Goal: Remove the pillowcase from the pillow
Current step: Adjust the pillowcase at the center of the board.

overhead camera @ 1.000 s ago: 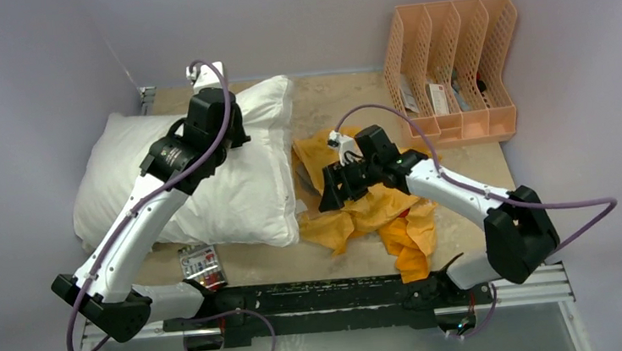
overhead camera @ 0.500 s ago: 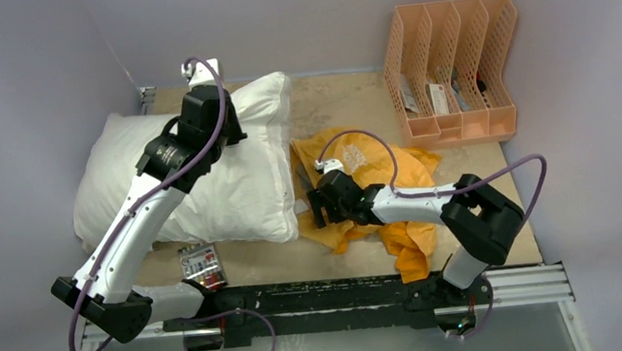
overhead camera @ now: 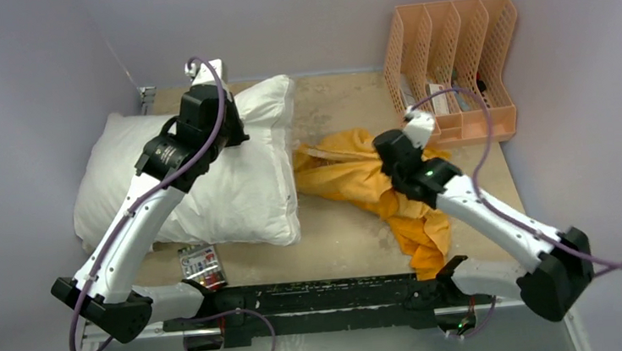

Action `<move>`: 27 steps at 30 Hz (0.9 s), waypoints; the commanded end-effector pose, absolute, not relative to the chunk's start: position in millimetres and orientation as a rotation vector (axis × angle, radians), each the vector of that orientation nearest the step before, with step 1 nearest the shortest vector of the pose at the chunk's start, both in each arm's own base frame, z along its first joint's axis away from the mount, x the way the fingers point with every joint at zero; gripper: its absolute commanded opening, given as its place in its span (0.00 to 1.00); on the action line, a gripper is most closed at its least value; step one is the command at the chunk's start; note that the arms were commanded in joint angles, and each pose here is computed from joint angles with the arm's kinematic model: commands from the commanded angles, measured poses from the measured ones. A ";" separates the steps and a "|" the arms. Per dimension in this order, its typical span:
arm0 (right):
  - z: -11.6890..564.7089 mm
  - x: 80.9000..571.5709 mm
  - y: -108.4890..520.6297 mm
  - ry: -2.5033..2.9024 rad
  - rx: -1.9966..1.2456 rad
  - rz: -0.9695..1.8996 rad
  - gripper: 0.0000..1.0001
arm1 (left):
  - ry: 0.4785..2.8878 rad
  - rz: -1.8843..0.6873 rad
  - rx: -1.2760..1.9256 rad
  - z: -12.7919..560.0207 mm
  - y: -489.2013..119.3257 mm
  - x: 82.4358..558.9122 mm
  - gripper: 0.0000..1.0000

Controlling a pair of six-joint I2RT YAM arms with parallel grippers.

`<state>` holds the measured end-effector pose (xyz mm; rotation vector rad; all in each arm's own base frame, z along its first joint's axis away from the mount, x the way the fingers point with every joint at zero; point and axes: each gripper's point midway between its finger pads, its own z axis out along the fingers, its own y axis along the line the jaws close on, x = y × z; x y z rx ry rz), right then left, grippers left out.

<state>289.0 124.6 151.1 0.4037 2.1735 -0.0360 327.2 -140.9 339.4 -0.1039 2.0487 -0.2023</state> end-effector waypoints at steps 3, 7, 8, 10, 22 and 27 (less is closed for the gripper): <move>309.1 290.9 8.6 1.796 0.530 -0.265 0.00 | 1.959 -0.240 -0.120 358.5 -137.2 337.0 0.00; 386.2 274.6 -19.0 1.665 0.515 -0.361 0.00 | 1.990 -0.293 -0.066 347.4 -153.9 343.0 0.00; 403.6 271.5 -23.0 1.635 0.513 -0.369 0.00 | 1.995 -0.308 -0.055 346.2 -158.2 344.8 0.00; 432.3 267.9 -29.3 1.583 0.486 -0.396 0.00 | 2.005 -0.354 -0.027 343.0 -170.1 349.1 0.00; 258.6 236.4 -17.7 1.973 0.654 -0.395 0.00 | 2.084 -0.612 0.160 306.1 -278.9 377.6 0.00; 145.7 213.4 12.5 2.174 0.850 -0.214 0.01 | 2.133 -0.540 0.233 288.7 -310.0 397.7 0.00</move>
